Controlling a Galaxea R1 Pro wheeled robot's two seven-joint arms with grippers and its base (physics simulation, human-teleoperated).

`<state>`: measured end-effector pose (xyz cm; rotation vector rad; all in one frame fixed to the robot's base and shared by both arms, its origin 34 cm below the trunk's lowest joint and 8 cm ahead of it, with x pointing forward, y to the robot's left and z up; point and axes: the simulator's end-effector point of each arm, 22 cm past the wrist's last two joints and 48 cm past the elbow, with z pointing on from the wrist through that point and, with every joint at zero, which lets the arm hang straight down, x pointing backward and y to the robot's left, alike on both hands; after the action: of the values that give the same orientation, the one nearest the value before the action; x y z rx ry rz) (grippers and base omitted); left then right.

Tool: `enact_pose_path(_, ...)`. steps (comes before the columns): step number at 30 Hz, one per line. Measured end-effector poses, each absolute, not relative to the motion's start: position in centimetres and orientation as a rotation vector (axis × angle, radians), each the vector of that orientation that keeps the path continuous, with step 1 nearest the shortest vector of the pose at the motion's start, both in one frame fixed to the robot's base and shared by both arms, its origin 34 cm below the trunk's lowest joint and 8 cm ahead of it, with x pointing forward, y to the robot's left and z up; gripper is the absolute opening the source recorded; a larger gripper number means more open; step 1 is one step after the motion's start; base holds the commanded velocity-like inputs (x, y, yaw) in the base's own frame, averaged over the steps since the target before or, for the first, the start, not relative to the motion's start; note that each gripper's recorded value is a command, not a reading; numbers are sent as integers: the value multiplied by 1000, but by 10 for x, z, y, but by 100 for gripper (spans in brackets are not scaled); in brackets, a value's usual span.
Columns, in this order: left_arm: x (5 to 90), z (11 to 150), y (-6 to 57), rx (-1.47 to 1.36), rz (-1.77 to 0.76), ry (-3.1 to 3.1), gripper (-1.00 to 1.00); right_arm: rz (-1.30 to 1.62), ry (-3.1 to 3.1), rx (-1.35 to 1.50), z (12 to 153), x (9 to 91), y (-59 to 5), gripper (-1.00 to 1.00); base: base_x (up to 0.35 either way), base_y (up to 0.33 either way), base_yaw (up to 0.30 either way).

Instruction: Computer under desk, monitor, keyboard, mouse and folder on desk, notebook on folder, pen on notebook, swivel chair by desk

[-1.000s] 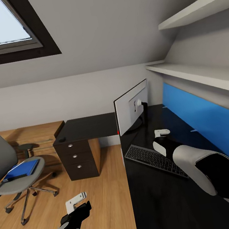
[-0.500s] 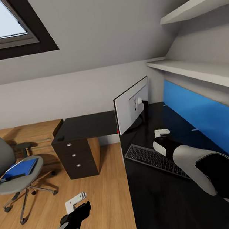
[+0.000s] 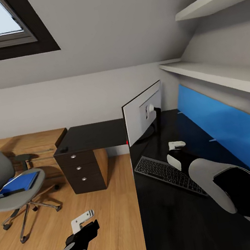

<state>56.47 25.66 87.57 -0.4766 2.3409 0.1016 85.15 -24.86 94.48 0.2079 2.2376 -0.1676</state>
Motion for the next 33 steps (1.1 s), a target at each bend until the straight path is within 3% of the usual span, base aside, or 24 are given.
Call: enact_pose_path(33, 560, 865, 277, -534, 132, 2353, 100, -177, 2261, 208, 928, 850, -250, 100, 0, 0, 0)
